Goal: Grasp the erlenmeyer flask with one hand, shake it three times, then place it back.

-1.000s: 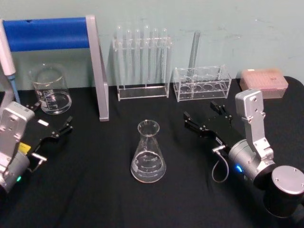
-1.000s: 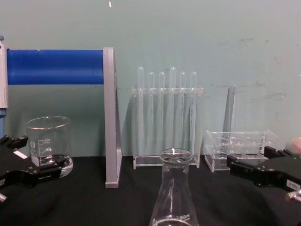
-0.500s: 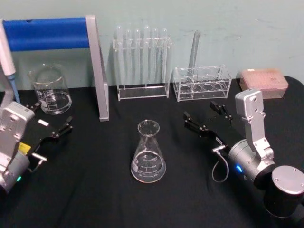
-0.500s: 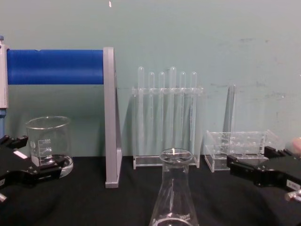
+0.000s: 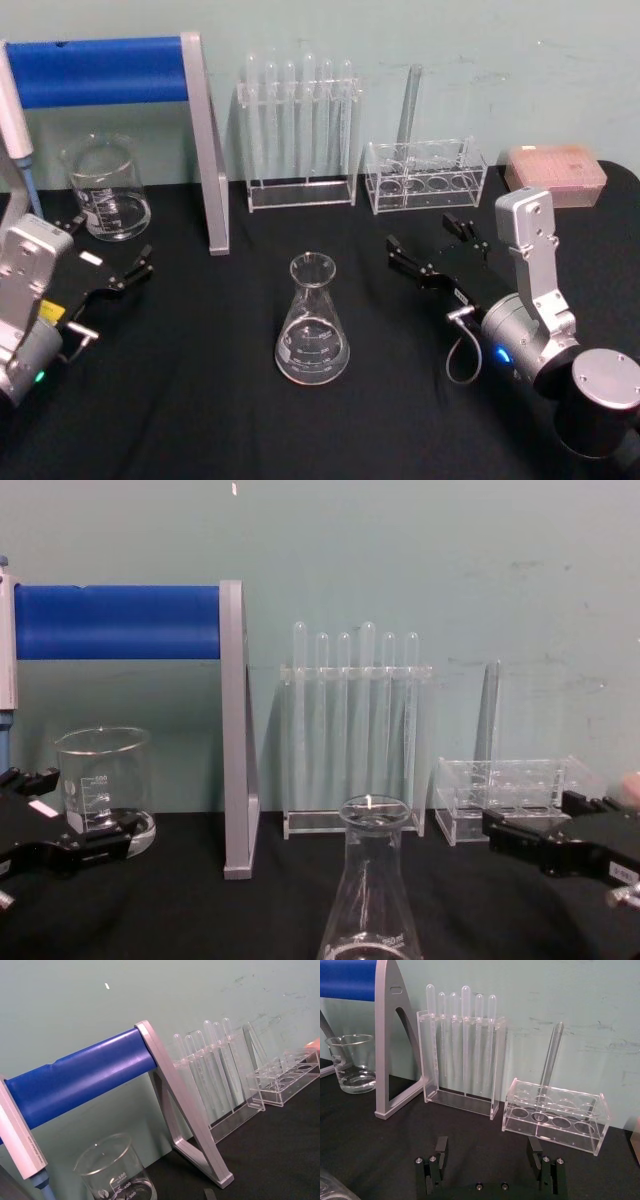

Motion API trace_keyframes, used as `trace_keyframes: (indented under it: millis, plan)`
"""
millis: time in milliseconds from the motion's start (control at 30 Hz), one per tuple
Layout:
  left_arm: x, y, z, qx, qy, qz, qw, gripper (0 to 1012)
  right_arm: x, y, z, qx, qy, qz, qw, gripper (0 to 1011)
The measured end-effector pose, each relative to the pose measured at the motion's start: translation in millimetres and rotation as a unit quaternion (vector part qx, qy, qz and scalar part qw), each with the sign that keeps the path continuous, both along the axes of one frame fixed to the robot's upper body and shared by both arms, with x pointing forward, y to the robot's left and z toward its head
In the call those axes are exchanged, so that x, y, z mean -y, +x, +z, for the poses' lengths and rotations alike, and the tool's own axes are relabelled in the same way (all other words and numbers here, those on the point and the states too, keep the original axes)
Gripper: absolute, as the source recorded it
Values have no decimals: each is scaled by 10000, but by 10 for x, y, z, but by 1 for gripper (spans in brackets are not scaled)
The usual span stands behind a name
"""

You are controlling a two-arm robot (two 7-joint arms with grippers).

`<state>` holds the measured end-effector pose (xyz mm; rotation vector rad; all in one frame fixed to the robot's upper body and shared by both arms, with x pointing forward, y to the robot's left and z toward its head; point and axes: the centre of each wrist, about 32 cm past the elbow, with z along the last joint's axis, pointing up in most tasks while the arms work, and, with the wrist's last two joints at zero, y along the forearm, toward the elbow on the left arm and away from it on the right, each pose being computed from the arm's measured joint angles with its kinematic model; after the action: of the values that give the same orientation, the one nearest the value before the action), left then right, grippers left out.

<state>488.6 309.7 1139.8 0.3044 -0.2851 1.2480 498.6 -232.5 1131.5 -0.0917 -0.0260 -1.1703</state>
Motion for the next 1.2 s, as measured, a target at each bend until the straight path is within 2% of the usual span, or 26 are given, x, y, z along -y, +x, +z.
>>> trace_keyframes:
  millis: [1200]
  plan:
    - [0,0,0,0,0,0,10000,1001,0,0,0,-1,0,0,10000,1000]
